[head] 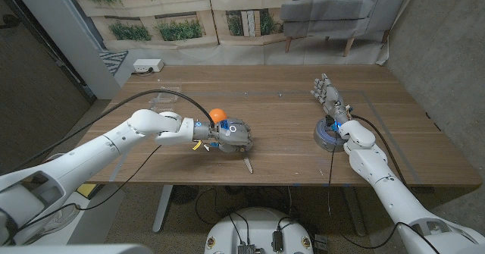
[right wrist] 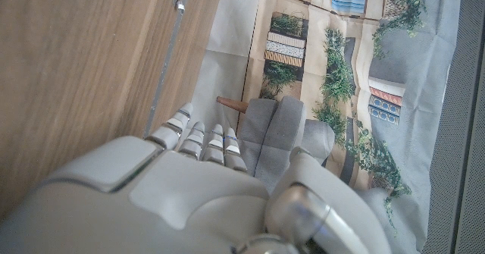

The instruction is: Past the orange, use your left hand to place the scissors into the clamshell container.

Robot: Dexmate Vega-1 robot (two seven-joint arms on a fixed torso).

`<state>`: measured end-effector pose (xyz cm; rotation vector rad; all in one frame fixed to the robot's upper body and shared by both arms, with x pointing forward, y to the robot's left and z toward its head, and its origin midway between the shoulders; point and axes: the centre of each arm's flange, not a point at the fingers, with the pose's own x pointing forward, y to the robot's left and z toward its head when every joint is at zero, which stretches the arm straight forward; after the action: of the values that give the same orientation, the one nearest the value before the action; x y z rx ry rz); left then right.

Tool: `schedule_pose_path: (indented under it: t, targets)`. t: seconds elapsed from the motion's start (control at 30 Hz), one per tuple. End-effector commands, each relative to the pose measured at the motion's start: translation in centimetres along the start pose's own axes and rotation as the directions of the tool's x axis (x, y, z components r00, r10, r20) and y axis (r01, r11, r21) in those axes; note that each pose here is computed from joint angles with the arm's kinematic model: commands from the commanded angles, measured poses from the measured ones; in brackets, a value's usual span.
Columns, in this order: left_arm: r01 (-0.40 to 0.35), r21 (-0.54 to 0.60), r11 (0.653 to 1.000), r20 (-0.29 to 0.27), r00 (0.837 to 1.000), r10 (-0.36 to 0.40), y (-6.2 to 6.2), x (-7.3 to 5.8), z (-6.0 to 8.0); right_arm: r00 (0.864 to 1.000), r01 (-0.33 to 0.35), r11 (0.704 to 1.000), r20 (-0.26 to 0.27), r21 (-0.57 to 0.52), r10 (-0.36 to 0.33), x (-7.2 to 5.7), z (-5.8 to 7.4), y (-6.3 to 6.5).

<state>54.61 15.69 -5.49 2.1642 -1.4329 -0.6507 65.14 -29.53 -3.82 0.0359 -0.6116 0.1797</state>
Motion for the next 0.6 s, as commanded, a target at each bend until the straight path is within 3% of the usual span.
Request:
schedule_pose_path:
  t: [0.03, 0.6]
  targets:
    - [-0.071, 0.000, 0.997, -0.030, 0.997, 0.071, 1.5, -0.3, -0.6, 1.000, 0.002, 1.000, 0.004, 0.000, -0.002, -0.1, 0.0, 0.0]
    - [-0.118, 0.015, 0.993, -0.068, 0.991, 0.119, 2.5, -0.8, -1.0, 1.000, -0.002, 1.000, 0.010, -0.004, 0.002, -0.2, 0.2, 0.2]
